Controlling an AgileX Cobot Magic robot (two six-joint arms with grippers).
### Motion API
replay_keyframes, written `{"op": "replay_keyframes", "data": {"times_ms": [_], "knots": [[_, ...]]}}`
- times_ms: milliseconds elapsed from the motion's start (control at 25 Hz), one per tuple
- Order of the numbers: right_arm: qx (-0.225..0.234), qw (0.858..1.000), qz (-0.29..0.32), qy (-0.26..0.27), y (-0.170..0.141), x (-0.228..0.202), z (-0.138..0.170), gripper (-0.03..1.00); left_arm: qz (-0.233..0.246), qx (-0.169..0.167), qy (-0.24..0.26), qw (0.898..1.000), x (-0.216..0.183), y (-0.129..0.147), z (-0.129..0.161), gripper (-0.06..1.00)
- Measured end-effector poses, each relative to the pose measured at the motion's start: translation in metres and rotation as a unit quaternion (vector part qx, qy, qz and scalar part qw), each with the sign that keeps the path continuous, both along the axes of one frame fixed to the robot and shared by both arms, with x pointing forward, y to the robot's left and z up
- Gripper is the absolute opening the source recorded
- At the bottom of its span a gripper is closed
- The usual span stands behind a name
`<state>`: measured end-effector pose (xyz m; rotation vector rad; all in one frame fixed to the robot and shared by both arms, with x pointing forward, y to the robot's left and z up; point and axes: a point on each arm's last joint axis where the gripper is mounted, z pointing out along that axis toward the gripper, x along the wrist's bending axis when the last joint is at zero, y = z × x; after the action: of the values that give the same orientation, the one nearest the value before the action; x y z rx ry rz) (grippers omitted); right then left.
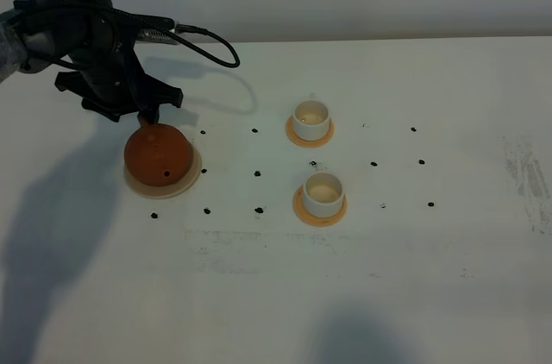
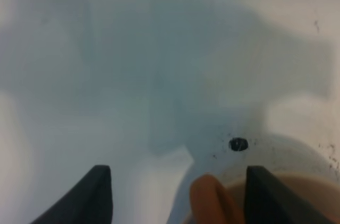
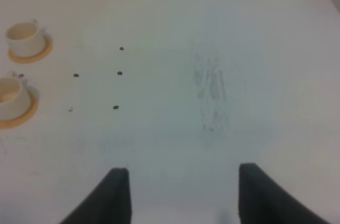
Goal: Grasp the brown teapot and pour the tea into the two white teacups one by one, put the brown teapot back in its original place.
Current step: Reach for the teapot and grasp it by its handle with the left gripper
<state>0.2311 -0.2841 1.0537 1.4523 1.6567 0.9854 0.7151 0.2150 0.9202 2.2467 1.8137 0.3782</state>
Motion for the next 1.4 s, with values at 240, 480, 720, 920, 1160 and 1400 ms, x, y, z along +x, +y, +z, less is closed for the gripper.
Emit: {"op": "replay_keyframes", "data": {"times_ms": [240,480,720,920,1160,1400], "knots": [[0.0,1.0,0.0,0.0,0.0,0.0,0.0,0.44,-0.001,0.008,0.006,1.0,-0.001,0.002,0.0,0.55],[0.0,1.0,0.0,0.0,0.0,0.0,0.0,0.44,-0.002,0.019,0.015,1.0,-0.002,0.006,0.0,0.55],[0.0,1.0,0.0,0.0,0.0,0.0,0.0,0.44,-0.009,0.03,0.026,0.999,-0.004,0.008,0.002,0.55],[0.001,1.0,-0.002,0.0,0.0,0.0,0.0,0.44,-0.009,0.038,0.035,0.999,-0.006,0.01,0.003,0.55],[0.001,1.0,-0.001,0.0,0.0,0.0,0.0,0.44,-0.006,0.051,0.055,0.997,-0.009,0.016,0.002,0.54],[0.001,1.0,-0.001,0.0,0.0,0.0,0.0,0.44,-0.015,0.073,0.086,0.993,-0.014,0.021,0.001,0.54]]}}
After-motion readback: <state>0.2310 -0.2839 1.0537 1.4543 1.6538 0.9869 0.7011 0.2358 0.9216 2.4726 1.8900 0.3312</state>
